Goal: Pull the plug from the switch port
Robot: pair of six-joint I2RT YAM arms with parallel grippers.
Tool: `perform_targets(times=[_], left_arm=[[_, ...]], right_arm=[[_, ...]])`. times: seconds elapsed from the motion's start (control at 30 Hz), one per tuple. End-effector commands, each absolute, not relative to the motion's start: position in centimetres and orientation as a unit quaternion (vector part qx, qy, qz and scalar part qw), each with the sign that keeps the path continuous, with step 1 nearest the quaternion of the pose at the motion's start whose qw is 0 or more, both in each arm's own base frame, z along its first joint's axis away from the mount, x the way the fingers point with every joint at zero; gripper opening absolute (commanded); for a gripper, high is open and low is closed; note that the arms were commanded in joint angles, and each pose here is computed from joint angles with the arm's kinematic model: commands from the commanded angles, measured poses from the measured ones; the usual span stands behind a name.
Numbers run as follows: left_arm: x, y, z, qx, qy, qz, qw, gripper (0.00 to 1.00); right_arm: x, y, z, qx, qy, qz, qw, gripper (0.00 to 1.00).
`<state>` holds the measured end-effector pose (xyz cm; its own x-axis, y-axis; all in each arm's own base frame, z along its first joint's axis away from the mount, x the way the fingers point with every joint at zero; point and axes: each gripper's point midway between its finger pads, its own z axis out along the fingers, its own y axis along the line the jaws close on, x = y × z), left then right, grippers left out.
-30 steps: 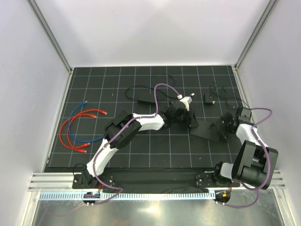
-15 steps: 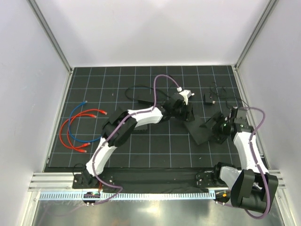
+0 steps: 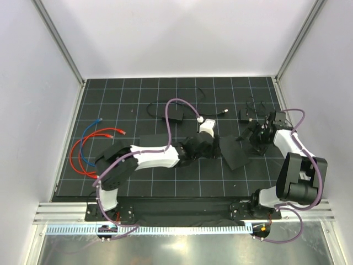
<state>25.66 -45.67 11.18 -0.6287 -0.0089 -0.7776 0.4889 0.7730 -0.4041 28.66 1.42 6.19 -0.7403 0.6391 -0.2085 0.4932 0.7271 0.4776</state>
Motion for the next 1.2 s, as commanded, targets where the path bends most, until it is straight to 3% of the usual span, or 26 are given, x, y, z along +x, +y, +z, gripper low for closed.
perform_targets(times=[0.0, 0.63, 1.17], left_arm=[[27.9, -46.2, 9.7, 0.087, 0.855, -0.305, 0.411, 0.53], [29.2, -49.8, 4.8, 0.084, 0.873, -0.350, 0.331, 0.49], [31.2, -53.1, 2.6, 0.149, 0.856, -0.429, 0.248, 0.49]], right_arm=[[30.9, 0.3, 7.8, 0.281, 0.910, 0.188, 0.238, 0.84], [27.8, 1.0, 5.5, 0.289, 0.917, 0.184, 0.203, 0.71], [24.0, 6.0, 5.8, 0.287, 0.907, 0.253, 0.174, 0.63]])
